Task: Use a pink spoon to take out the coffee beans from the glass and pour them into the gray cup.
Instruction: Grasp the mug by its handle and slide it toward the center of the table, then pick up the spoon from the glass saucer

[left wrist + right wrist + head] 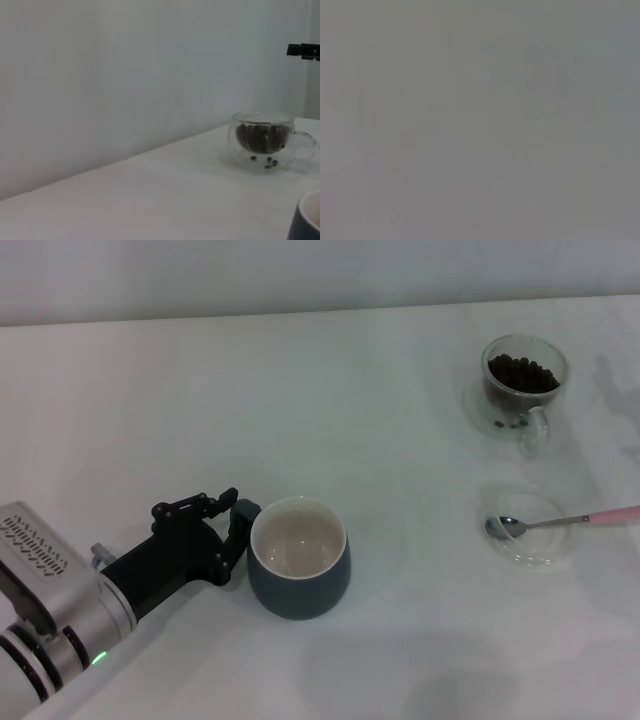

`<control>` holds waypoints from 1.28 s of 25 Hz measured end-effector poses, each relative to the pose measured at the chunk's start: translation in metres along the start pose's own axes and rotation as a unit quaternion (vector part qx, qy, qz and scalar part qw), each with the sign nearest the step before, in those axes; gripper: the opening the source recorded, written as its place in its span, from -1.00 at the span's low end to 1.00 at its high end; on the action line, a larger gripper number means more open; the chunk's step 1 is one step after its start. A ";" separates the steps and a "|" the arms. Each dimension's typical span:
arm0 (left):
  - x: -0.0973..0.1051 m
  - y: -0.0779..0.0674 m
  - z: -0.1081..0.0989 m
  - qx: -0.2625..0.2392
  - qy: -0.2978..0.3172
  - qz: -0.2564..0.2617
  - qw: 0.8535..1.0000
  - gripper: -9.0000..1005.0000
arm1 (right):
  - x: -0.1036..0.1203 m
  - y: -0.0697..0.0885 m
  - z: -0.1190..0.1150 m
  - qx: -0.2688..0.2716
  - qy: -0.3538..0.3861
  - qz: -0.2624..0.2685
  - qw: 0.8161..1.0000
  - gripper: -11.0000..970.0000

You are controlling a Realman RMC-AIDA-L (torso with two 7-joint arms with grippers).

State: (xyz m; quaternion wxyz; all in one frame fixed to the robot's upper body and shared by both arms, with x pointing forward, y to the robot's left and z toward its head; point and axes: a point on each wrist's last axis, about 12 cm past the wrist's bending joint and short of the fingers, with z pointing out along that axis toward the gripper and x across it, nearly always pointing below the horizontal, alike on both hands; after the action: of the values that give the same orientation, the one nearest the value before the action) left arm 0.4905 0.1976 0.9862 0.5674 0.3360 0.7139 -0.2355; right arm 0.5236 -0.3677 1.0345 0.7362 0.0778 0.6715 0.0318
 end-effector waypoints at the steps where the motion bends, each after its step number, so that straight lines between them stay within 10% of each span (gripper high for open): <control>1: 0.001 0.000 -0.001 -0.003 0.000 -0.002 1.000 -0.59 | 0.000 0.000 0.000 0.000 -0.001 0.002 1.000 0.81; 17: 0.017 -0.008 -0.025 -0.023 0.001 -0.029 0.999 0.50 | -0.001 -0.003 -0.012 -0.002 -0.018 0.022 1.000 0.81; 26: 0.027 -0.015 -0.058 -0.043 -0.025 -0.047 0.998 0.68 | 0.004 -0.008 -0.021 0.014 -0.006 0.043 0.999 0.80; 32: 0.032 -0.008 -0.092 -0.125 -0.068 -0.076 0.987 0.67 | 0.009 -0.027 -0.046 0.033 0.011 0.154 0.987 0.80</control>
State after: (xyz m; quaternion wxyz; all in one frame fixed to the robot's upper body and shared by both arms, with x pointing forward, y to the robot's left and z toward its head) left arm 0.4202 0.2647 0.9771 0.6324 0.1905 0.7212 -0.2091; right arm 0.4772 -0.3901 1.0174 0.7119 0.2046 0.6603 0.1237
